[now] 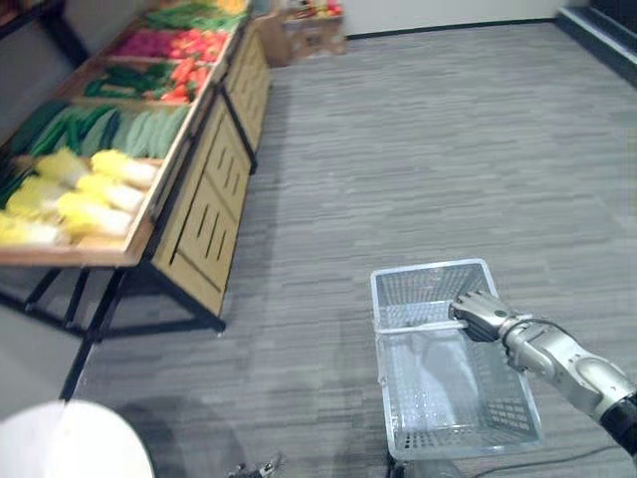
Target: Pick vegetable in the basket
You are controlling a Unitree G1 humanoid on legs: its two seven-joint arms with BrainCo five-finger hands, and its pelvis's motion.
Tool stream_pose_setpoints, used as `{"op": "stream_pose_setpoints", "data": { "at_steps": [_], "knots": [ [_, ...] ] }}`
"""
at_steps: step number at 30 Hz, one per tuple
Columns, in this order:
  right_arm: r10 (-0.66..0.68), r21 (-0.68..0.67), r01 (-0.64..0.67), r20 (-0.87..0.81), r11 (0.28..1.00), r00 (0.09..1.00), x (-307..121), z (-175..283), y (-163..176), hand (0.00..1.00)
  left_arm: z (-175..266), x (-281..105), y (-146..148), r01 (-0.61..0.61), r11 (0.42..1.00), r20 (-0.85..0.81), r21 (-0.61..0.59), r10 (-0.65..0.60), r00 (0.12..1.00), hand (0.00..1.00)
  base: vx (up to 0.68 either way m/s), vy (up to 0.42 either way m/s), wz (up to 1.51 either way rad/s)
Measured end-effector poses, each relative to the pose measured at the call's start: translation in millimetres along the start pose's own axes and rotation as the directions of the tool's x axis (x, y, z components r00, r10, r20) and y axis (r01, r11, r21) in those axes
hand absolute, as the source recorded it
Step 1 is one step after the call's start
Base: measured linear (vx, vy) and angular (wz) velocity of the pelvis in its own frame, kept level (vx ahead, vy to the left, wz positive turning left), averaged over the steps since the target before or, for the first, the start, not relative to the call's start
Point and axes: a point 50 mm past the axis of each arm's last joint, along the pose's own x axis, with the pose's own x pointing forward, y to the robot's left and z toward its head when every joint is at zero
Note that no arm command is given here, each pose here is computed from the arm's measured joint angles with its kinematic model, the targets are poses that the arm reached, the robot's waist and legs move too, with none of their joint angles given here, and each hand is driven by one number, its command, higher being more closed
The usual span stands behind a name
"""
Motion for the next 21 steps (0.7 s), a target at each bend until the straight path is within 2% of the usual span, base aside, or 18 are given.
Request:
{"op": "stream_pose_setpoints", "data": {
  "at_steps": [8,12,21],
  "knots": [
    [0.044,0.001,-0.044,-0.037,0.999,0.998,-7,-9,10,1.0,-4,-4,-16,0.036,0.999,0.001,-0.025,-0.036,0.999,0.0,0.18,0.251,-0.53],
    [0.052,0.092,-0.048,-0.04,0.995,0.998,-9,2,29,1.0,16,1,-1,0.011,0.999,0.075,0.039,-0.014,0.997,0.0,0.12,0.321,0.04],
    [0.029,0.209,-0.005,-0.113,0.978,0.993,-12,7,42,1.0,18,1,-2,0.026,0.989,0.089,0.146,-0.039,0.995,0.0,0.01,0.155,0.05]
  ]
}}
